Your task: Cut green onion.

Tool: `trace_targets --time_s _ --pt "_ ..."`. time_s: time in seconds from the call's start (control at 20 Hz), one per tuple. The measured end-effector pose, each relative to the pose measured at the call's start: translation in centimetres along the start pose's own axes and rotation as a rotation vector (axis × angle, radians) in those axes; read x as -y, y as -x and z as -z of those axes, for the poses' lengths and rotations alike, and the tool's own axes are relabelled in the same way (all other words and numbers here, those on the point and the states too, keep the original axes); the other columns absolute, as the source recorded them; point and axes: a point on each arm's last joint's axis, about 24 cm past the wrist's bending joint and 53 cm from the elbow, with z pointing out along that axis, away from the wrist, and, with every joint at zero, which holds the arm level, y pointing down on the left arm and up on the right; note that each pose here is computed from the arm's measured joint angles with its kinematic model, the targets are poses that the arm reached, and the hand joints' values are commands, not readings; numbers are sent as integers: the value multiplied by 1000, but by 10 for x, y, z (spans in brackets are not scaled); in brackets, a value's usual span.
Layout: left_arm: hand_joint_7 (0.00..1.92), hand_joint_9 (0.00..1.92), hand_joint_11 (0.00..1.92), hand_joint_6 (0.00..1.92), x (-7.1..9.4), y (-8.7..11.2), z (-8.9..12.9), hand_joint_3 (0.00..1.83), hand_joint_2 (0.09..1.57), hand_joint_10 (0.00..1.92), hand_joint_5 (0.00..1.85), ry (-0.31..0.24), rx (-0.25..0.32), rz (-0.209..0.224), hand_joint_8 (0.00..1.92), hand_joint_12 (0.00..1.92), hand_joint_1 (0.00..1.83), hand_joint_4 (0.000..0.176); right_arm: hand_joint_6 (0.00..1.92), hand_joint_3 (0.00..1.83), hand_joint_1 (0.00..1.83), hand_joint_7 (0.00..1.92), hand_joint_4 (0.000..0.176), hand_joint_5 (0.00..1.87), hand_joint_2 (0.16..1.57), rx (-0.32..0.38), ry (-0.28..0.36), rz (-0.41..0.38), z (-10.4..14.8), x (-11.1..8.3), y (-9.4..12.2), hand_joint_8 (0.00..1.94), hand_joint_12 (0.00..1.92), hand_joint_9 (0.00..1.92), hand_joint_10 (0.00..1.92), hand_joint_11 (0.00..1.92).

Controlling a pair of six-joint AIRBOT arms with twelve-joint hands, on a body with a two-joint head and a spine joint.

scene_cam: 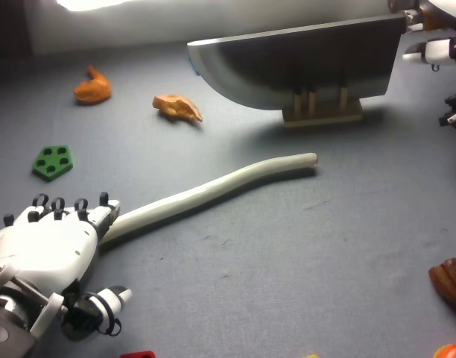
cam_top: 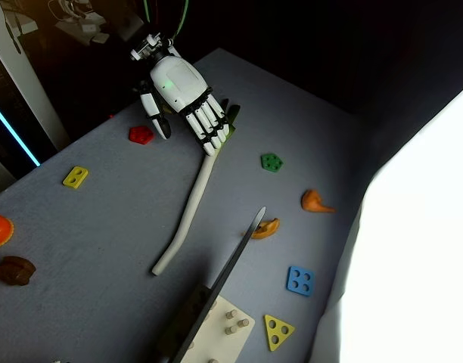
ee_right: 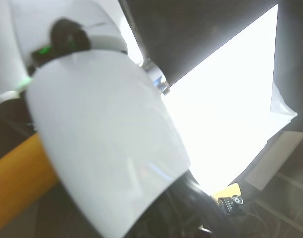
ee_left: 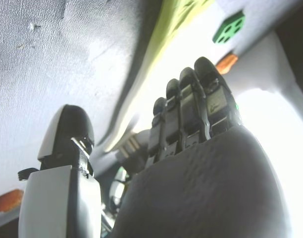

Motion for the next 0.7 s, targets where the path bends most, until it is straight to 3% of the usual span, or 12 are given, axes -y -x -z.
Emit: trace_targets --time_s 0.05,0.15,0.2,0.25,0.3,0.35,0.4,0.45,0.6,0.7 --pt "254 202 0 2 -1 0 0 1 1246 7 58 5 -2 2 2 544 688 44 1013 138 1181 1307 0 1016 1012 0 0 -1 0 0 0 1941 1921 1428 1921 1469" --pt "235 187 0 1 -2 0 0 1 1246 0 34 6 -2 2 0 503 682 45 964 149 1181 1365 0 1029 1015 0 -3 -18 0 1 0 1941 1921 1504 1921 1538" --pt "236 187 0 3 -2 0 0 1 1247 0 40 6 -2 2 1 515 670 47 1545 144 1405 1424 0 1087 1040 -1 -5 -30 0 1 0 1941 1921 1566 1921 1610" --pt "260 207 0 4 -2 -1 0 0 1240 6 51 6 -2 0 6 547 686 44 1846 122 1504 1457 9 1200 1062 -2 -6 -31 0 1 0 1941 1921 1600 1921 1647" --pt "277 228 0 9 -3 -1 0 0 1224 11 78 7 -3 -2 7 632 727 44 1906 119 1584 1486 143 1333 1075 -2 -6 -34 0 1 0 1941 1921 1628 1921 1669" --pt "277 233 0 6 -4 -2 0 0 1225 12 73 10 -5 -3 5 650 740 46 1918 128 1627 1506 169 1407 1096 -2 -8 -35 0 2 0 1941 1921 1643 1921 1681" --pt "299 237 0 5 -6 -3 1 2 1244 11 79 17 -8 -4 8 621 688 51 1920 147 1662 1528 175 1453 1120 -3 -9 -36 0 2 0 1941 1921 1663 1921 1692" --pt "188 195 0 0 -7 -3 1 7 1260 3 22 20 -10 -3 1 553 645 46 1921 207 1675 1514 176 1339 1106 -4 -13 -39 0 3 0 1941 1921 1647 1921 1648" --pt "286 227 0 7 -7 -3 1 1 1247 13 26 18 -9 -8 21 513 683 53 1921 556 1689 1560 176 1418 916 -6 -15 -39 1 4 0 1941 1921 1665 1921 1666" --pt "292 279 0 23 -8 -3 1 0 1194 23 112 20 -9 -6 9 741 782 43 1921 650 1702 1585 176 1428 871 -5 -16 -39 1 5 1 1941 1921 1664 1921 1660"
